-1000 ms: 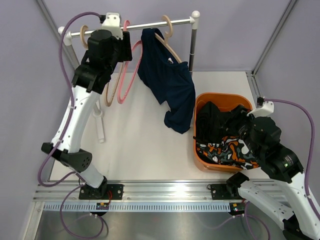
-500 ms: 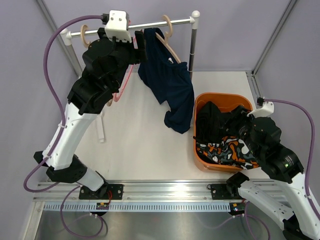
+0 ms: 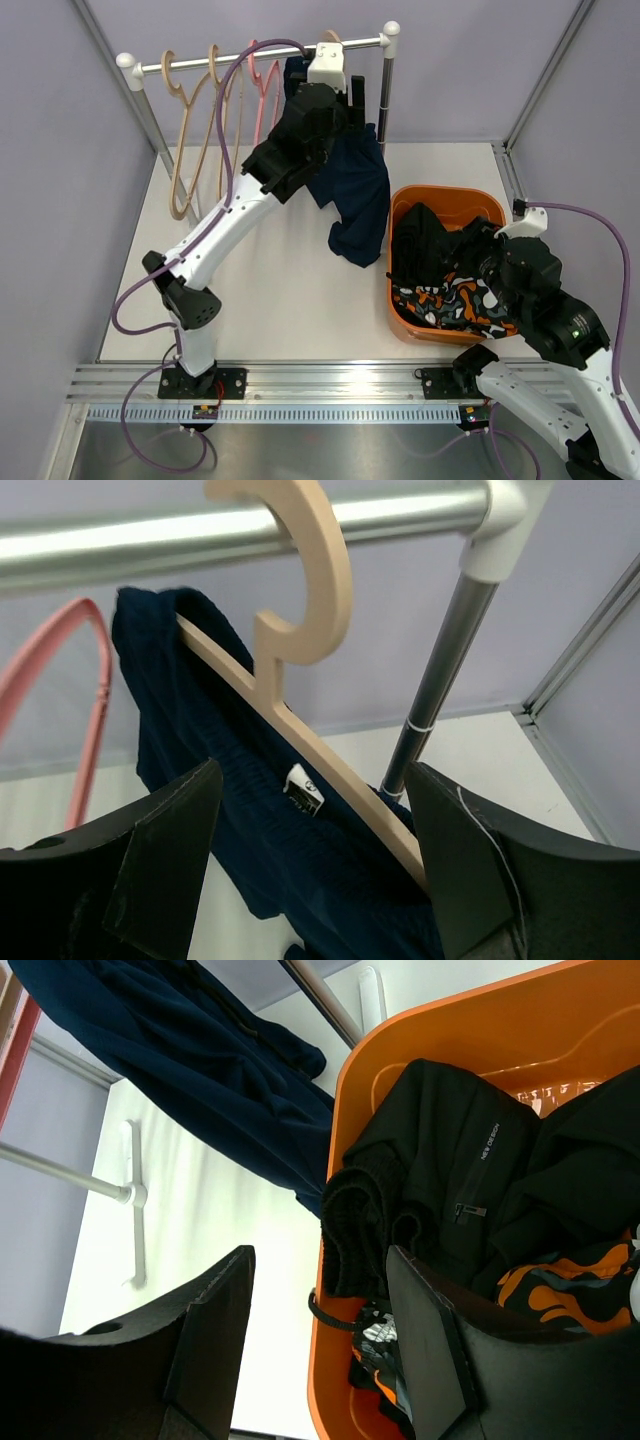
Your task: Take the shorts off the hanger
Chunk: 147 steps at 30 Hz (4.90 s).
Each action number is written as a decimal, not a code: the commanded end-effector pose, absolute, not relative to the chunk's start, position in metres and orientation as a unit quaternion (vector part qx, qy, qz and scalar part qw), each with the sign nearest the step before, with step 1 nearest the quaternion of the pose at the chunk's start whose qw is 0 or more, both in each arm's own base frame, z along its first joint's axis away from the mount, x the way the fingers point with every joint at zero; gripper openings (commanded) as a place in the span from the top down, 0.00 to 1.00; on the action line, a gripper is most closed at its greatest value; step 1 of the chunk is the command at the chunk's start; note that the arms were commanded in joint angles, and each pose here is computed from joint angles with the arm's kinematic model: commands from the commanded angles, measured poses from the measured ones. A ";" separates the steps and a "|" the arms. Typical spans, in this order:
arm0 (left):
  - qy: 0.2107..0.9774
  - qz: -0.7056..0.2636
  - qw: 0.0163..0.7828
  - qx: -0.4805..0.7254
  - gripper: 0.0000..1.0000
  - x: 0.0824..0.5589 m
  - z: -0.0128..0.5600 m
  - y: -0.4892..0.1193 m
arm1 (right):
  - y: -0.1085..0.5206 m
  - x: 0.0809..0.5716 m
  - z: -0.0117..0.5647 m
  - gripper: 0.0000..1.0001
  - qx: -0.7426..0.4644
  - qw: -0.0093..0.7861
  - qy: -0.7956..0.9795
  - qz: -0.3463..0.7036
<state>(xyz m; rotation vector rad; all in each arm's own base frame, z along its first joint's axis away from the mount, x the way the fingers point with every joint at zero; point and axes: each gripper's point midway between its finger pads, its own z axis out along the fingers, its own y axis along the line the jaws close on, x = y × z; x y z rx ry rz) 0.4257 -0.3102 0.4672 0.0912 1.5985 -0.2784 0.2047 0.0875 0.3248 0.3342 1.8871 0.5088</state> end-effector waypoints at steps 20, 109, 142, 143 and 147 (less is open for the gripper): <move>0.652 -0.073 0.746 -0.114 0.21 0.485 0.472 -0.303 | 0.079 0.194 0.328 0.36 0.135 0.550 0.798 0.207; 0.762 -0.248 0.541 0.255 1.00 0.194 0.411 -0.221 | 0.225 0.351 0.383 1.00 0.054 0.557 0.813 0.161; 0.669 -0.316 0.651 0.171 1.00 0.187 0.482 -0.199 | 0.254 0.328 0.325 1.00 0.004 0.487 0.848 0.209; 0.666 -0.315 0.656 0.160 1.00 0.192 0.483 -0.200 | 0.282 0.302 0.328 1.00 -0.028 0.480 0.846 0.231; 0.653 -0.310 0.682 0.112 1.00 0.214 0.491 -0.206 | 0.347 0.229 0.346 1.00 -0.113 0.476 0.824 0.285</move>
